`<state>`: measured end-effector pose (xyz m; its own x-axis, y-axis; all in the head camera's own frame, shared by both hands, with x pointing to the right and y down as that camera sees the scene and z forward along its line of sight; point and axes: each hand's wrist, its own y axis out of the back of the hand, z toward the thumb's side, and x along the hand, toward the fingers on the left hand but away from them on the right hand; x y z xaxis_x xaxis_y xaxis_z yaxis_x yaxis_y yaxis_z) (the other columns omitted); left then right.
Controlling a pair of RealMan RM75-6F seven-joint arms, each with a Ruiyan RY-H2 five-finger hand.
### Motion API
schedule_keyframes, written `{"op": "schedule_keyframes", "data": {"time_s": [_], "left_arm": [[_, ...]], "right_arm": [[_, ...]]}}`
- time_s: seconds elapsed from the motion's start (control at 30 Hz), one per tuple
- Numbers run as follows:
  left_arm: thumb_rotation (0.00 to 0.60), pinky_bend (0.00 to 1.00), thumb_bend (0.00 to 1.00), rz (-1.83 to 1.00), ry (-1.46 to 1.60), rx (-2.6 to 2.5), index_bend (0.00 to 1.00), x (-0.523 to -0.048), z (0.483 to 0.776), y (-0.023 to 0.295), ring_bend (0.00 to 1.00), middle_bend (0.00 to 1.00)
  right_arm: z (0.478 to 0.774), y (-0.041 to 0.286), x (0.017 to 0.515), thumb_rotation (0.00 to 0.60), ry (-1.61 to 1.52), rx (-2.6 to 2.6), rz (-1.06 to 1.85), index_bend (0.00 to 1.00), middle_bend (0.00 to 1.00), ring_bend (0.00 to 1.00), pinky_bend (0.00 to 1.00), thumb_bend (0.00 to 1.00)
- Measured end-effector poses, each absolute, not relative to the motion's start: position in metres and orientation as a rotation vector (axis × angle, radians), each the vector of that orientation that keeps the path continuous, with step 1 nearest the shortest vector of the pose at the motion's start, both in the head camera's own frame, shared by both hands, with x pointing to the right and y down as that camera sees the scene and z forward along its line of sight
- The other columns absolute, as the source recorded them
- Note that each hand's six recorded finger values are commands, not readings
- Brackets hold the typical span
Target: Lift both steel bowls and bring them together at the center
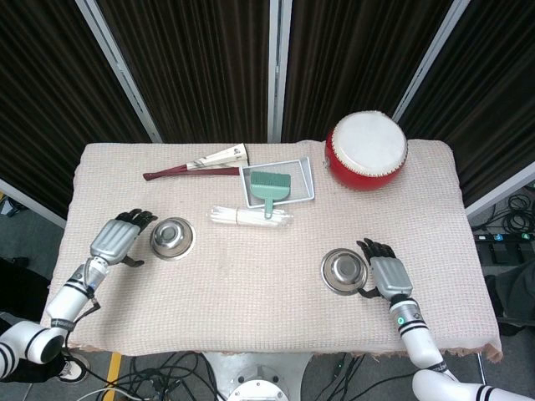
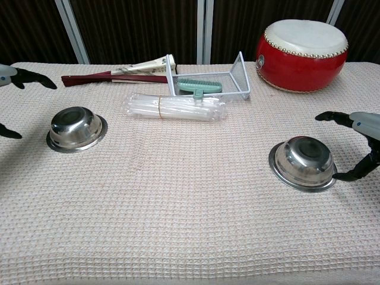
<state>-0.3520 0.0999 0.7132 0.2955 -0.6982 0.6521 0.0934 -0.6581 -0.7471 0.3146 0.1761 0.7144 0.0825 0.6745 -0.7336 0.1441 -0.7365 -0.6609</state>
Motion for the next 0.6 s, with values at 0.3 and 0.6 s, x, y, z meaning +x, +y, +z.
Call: {"op": "schedule_keyframes", "data": {"time_s": [0.3, 0.6], "left_arm": [[0.6, 0.18, 0.0, -1.407, 0.471, -1.935, 0.14, -0.324, 0.735, 0.095, 0.06, 0.1], [0.6, 0.18, 0.0, -1.425, 0.407, -1.979, 0.14, -0.312, 0.748, 0.088, 0.06, 0.1]], "right_arm": [[0.729, 0.174, 0.297, 0.6, -0.763, -1.973, 1.712, 0.0, 0.0, 0.0, 0.0, 0.1], [0.735, 0.168, 0.289, 0.6, -0.744, -2.009, 1.727, 0.0, 0.0, 0.0, 0.0, 0.1]]}}
